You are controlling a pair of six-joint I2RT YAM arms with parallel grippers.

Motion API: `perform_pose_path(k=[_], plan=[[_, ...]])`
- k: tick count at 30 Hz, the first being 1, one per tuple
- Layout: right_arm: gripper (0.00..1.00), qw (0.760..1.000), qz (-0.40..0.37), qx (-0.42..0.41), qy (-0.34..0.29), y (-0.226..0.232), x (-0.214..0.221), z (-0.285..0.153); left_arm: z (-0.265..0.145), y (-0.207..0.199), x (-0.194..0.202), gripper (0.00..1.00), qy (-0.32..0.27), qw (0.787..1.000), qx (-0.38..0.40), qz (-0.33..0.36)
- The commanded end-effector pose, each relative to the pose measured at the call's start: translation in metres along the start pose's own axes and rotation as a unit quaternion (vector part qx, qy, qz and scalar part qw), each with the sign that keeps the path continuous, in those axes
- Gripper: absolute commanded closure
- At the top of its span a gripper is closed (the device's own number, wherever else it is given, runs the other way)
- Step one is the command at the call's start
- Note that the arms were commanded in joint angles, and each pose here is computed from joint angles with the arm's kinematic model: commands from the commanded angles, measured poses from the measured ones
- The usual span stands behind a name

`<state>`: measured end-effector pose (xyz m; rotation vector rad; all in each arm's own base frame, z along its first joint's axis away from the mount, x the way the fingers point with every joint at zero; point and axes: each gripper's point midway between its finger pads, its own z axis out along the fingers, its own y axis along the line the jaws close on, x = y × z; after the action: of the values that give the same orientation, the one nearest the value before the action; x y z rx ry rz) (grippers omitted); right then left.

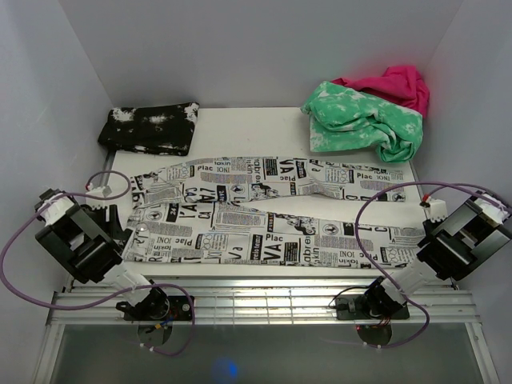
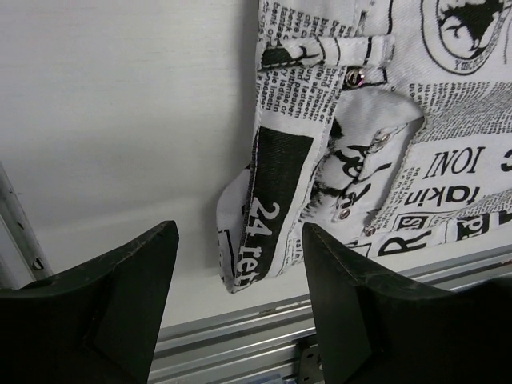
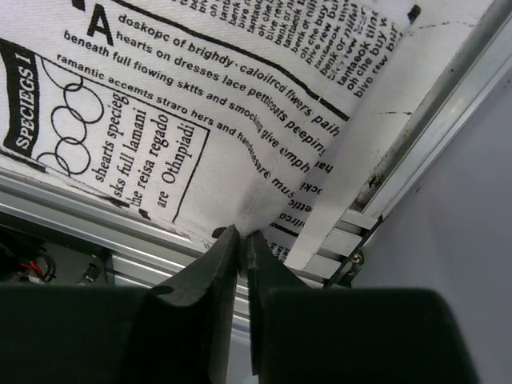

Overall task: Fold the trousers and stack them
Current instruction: Flatten the trousers out

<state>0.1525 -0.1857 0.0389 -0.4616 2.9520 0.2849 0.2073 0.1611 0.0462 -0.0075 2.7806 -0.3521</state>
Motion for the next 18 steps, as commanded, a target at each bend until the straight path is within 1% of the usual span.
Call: perform_pose_path(k=[1,2,3,4,5,7,8,9,10,11,12,14,15,16,17,18], plan=[[0.73,0.998,-0.036,0.05,-0.01,-0.025,-0.008,-0.026,-0.02,0.01,-0.038,0.26,-0.057,0.998,-0.012,0.035],[0.41,0.997,-0.042,0.044,-0.04,-0.024,-0.02,-0.032,-0.026,0.007,-0.056,0.24,-0.088,0.995,0.005,0.036],[0.28,0.996,-0.045,0.048,-0.058,-0.025,-0.03,-0.04,-0.031,0.007,-0.071,0.21,-0.105,0.994,0.012,0.035],[0.14,0.993,-0.053,0.071,-0.08,-0.035,-0.045,-0.058,-0.036,0.004,-0.082,0.21,-0.112,0.993,0.024,0.033],[0.1,0.991,-0.06,0.06,-0.104,-0.03,-0.058,-0.066,-0.043,0.011,-0.108,0.21,-0.134,0.99,0.032,0.041],[0.11,0.986,-0.078,0.074,-0.131,-0.035,-0.084,-0.084,-0.043,0.004,-0.13,0.2,-0.134,0.989,0.05,0.044],[0.13,0.984,-0.083,0.059,-0.148,-0.027,-0.095,-0.087,-0.043,0.008,-0.147,0.2,-0.142,0.987,0.051,0.051],[0.15,0.982,-0.092,0.054,-0.157,-0.023,-0.108,-0.089,-0.041,-0.003,-0.16,0.2,-0.149,0.985,0.066,0.063],[0.2,0.98,-0.093,0.055,-0.165,-0.023,-0.119,-0.09,-0.039,-0.006,-0.17,0.21,-0.154,0.983,0.068,0.067],[0.24,0.979,-0.096,0.049,-0.173,-0.019,-0.13,-0.089,-0.032,-0.007,-0.177,0.21,-0.151,0.984,0.07,0.068],[0.27,0.979,-0.099,0.039,-0.175,-0.01,-0.145,-0.084,-0.027,-0.018,-0.191,0.21,-0.149,0.983,0.068,0.084],[0.35,0.977,-0.1,0.032,-0.184,-0.004,-0.165,-0.076,-0.017,-0.028,-0.207,0.22,-0.154,0.982,0.072,0.082],[0.36,0.974,-0.121,0.033,-0.191,0.002,-0.186,-0.071,-0.006,-0.042,-0.216,0.22,-0.148,0.981,0.084,0.091],[0.37,0.975,-0.108,0.028,-0.194,0.005,-0.196,-0.065,0.001,-0.049,-0.221,0.23,-0.144,0.982,0.088,0.085],[0.39,0.973,-0.112,0.029,-0.199,0.008,-0.207,-0.062,0.009,-0.055,-0.223,0.23,-0.137,0.983,0.092,0.084],[0.39,0.969,-0.118,0.034,-0.212,0.013,-0.23,-0.058,0.023,-0.065,-0.225,0.24,-0.128,0.983,0.1,0.087]])
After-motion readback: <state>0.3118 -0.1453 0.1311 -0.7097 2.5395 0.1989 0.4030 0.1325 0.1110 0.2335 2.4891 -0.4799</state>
